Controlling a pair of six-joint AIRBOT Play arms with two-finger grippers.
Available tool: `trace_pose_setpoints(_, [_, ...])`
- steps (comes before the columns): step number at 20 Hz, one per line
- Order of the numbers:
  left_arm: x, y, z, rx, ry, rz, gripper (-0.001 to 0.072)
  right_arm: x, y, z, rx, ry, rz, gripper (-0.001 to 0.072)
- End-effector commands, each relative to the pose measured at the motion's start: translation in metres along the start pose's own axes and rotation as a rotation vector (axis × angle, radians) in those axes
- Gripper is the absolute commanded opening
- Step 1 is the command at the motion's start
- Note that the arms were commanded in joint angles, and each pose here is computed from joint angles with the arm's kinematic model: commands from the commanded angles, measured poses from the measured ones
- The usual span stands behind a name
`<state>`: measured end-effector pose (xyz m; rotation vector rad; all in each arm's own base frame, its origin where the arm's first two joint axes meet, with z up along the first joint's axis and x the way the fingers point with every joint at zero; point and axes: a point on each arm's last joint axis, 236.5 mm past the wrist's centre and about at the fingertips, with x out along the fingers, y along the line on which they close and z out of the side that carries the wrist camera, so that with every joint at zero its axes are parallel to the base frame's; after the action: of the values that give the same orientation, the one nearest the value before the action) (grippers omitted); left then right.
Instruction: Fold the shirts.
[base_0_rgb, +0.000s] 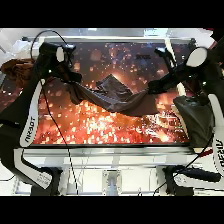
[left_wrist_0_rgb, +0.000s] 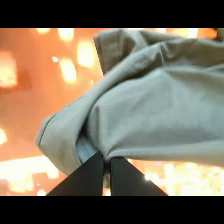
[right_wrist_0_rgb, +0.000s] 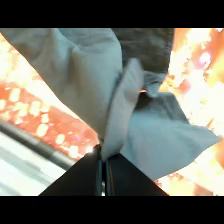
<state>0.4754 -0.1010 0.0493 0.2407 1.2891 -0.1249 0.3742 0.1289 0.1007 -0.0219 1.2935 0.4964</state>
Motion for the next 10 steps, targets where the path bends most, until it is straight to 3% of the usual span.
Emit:
trace_pose_setpoints(1, [0.022,-0.003,0.006,0.011,-0.003,-0.006,0.0011,0.036,-0.024,-0.011,0.033,0.020,-0.083,0.0023])
trace_pose_setpoints(6, [0.024,-0.004,0.030,0.012,-0.101,-0.006,0.0011,0.084,-0.034,-0.074,0.080,0.206,-0.075,0.0022])
trace_pose_setpoints(10, [0.037,-0.004,0.018,0.015,-0.037,-0.002,0.0011,0.118,-0.033,-0.131,0.128,0.350,-0.043,0.0022])
